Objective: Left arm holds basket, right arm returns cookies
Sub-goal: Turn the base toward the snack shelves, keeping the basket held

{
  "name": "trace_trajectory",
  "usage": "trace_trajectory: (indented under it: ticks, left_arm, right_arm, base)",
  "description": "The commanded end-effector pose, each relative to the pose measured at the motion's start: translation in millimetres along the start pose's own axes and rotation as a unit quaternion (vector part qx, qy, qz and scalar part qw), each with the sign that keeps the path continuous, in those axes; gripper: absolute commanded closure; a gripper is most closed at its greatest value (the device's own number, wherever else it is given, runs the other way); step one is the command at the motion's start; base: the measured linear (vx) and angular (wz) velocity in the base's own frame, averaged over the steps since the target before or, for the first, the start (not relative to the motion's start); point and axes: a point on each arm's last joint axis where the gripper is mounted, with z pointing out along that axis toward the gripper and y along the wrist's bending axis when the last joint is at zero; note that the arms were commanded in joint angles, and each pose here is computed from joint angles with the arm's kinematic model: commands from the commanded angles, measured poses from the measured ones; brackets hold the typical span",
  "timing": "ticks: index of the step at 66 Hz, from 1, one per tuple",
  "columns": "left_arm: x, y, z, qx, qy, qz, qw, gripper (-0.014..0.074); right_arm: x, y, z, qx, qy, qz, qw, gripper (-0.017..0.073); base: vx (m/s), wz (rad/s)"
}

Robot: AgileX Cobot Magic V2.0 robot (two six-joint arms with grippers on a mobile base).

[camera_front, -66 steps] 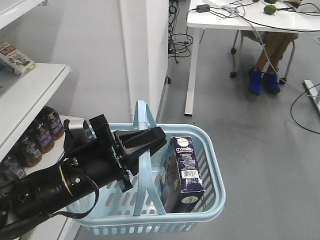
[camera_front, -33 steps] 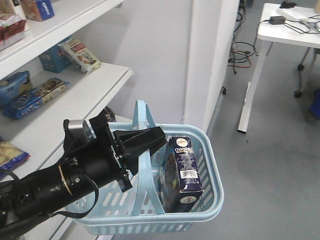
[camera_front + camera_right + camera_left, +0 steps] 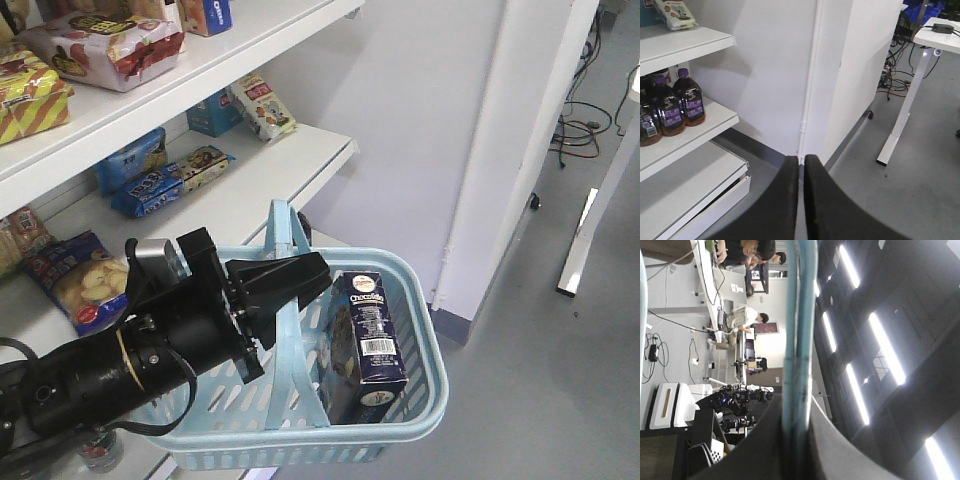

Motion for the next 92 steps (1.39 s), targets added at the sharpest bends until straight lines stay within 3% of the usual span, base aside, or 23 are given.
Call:
trace_trajectory:
  ticks: [1,92]
  left_arm:
    - [8.7,-40.2,-1.4,0.158,0.04,0.01,0.987,0.0596]
    - [8.7,-40.2,-1.4,0.158,0.04,0.01,0.987,0.0596]
  right_arm:
    - [-1.7,-0.8,0.7,0.008,-0.033,-0.008,0.999,0.0556]
    - [-1.7,-0.8,0.7,0.008,-0.033,-0.008,0.999,0.0556]
  base:
    - [-0.02,0.19]
    - [-0.06,0.36]
